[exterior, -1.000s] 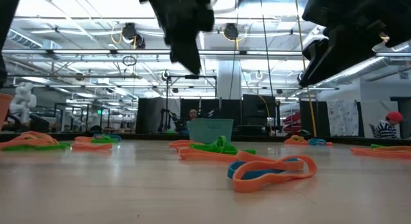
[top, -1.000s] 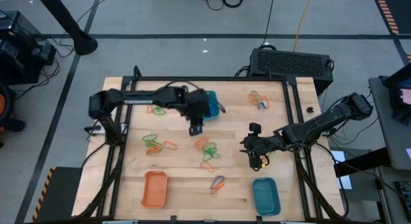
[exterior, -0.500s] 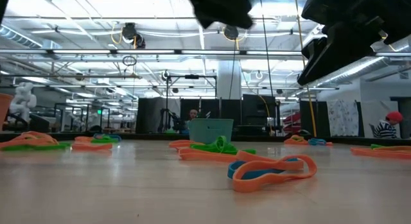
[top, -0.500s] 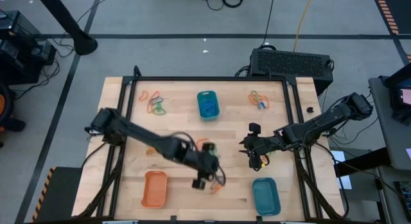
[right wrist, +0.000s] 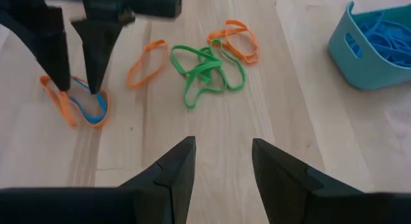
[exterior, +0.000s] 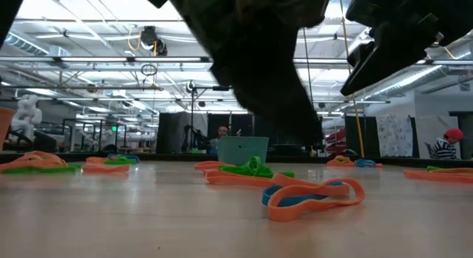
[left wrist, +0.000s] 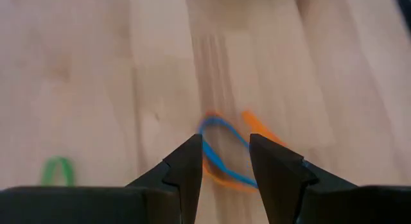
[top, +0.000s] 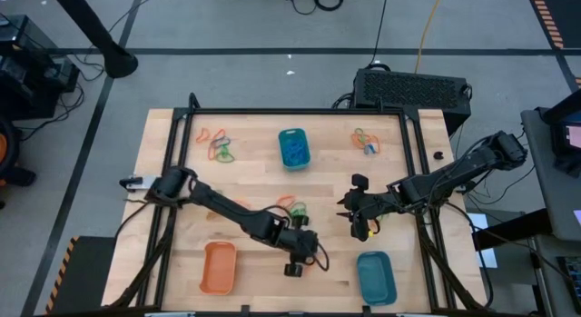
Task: Sort rubber bands into baskets
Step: Put the blue rubber band into the top blue bin
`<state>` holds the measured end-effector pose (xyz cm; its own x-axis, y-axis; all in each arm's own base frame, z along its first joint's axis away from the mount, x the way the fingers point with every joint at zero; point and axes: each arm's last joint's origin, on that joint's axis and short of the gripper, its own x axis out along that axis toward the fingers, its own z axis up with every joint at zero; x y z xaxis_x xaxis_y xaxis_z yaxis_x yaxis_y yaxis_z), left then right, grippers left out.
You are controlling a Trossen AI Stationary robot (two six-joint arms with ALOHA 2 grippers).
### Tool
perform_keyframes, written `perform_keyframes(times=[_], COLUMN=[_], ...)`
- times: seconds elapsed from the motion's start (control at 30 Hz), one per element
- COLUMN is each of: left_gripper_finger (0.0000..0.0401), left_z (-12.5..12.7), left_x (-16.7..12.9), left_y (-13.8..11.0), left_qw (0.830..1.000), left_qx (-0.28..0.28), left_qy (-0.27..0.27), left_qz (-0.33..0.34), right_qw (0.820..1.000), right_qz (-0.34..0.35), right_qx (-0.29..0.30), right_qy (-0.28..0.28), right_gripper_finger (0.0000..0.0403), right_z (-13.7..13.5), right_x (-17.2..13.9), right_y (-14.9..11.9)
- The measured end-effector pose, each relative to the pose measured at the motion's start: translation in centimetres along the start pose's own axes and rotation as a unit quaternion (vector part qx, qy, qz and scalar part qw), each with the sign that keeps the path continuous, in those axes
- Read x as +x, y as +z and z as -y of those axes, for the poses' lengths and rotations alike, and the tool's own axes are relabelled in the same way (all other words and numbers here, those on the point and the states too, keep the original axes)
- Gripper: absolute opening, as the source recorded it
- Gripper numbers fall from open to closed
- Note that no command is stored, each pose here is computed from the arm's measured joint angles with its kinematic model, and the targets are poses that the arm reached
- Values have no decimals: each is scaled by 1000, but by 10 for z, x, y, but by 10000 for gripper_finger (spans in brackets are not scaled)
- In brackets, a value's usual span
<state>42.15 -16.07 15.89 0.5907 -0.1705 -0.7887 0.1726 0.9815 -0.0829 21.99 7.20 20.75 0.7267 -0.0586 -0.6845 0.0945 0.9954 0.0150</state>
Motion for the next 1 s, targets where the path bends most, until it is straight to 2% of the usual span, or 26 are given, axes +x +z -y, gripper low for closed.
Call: perform_keyframes(times=[0.73, 1.0], left_gripper_finger=[136, 136], left_z=[3, 2], left_x=[8, 24], left_y=[-7, -16], left_qw=[1000, 999], left_qx=[-9, -8], left_qy=[6, 5], left_qz=[-16, -32], right_qw=[1000, 1000], right_qz=[2, 2], right_qx=[-1, -2], right_qy=[-1, -1], right_gripper_finger=[146, 146], right_z=[0, 0], right_x=[0, 0], right_y=[0, 0])
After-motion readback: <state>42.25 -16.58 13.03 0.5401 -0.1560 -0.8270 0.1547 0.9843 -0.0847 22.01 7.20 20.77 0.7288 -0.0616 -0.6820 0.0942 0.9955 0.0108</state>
